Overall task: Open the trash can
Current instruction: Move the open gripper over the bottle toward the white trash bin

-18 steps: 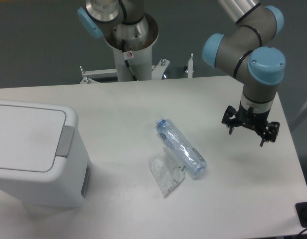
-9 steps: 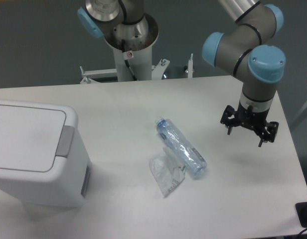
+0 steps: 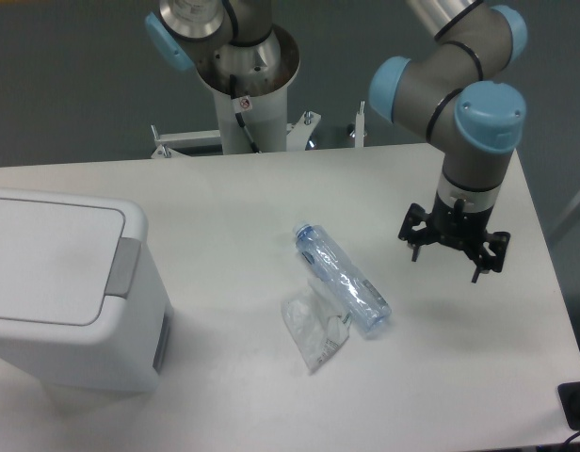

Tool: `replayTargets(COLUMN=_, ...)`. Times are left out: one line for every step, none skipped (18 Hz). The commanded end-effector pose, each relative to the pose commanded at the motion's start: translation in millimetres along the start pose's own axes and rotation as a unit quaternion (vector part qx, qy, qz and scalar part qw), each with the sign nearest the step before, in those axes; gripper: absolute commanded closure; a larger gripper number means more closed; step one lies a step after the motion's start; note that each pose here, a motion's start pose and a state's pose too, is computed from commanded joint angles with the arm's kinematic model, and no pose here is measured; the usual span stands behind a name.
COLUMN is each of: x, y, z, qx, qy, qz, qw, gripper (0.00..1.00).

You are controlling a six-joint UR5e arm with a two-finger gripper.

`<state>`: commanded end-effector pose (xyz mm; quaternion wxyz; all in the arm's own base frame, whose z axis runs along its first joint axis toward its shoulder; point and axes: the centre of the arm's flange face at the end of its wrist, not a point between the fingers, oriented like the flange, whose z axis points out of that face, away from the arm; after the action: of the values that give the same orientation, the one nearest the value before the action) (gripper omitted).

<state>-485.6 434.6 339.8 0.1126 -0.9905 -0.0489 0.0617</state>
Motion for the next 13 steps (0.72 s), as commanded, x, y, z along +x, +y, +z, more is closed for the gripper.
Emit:
replayTargets(x=4.0, y=-7.3, z=-2.8, qx=0.006, qy=-0.006, qz=-0.018, qw=0.9998, gripper=0.0)
replayTargets(x=9.1, y=-15.1, z=-6.2, qx=0.012, qy=-0.011, qz=-0.029, qw=0.9994, gripper=0.0)
replayTargets(x=20.0, y=-25.5, z=-7.5, qx=0.015, qy=-0.009, qz=-0.039, qw=0.9991, gripper=0.0)
replayTargets(x=35.7, y=-38.0, z=-6.4, qx=0.017, qy=-0.005, qz=-0.04, qw=0.999, gripper=0.0)
replayTargets(x=42.6, y=-43.9, z=-6.6, qx=0.018, qy=-0.004, qz=-0.042, qw=0.999, gripper=0.0)
replayTargets(x=55.7, y=-54.9, z=-7.3, qx=0.022, qy=-0.002, qz=-0.039, qw=0.999, gripper=0.0)
replayTargets(x=64.1, y=-60.9, z=-8.0, qx=0.024, qy=0.0, qz=-0.044, qw=0.9987, gripper=0.0)
replayTargets(x=71.4, y=-66.5, z=-14.3, qx=0.035, qy=0.003, qz=-0.047, qw=0.9983, gripper=0.0)
replayTargets(x=80.1, y=-71.5, z=-21.2, qx=0.05, qy=0.013, qz=-0.05, qw=0.9974, gripper=0.0)
replayTargets(x=88.8, y=-78.5, z=-28.6, qx=0.066, qy=0.025, qz=-0.059, qw=0.9958, gripper=0.0)
replayTargets(x=93.8, y=-81.9, z=-34.0, qx=0.076, qy=0.035, qz=-0.082, qw=0.9931, gripper=0.0)
replayTargets(x=101.1, y=-89.1, z=-50.5, qx=0.095, qy=0.044, qz=-0.122, qw=0.987, gripper=0.0)
replayTargets(x=107.8, y=-98.2, z=-59.7, qx=0.108, qy=0.056, qz=-0.142, qw=0.9824, gripper=0.0)
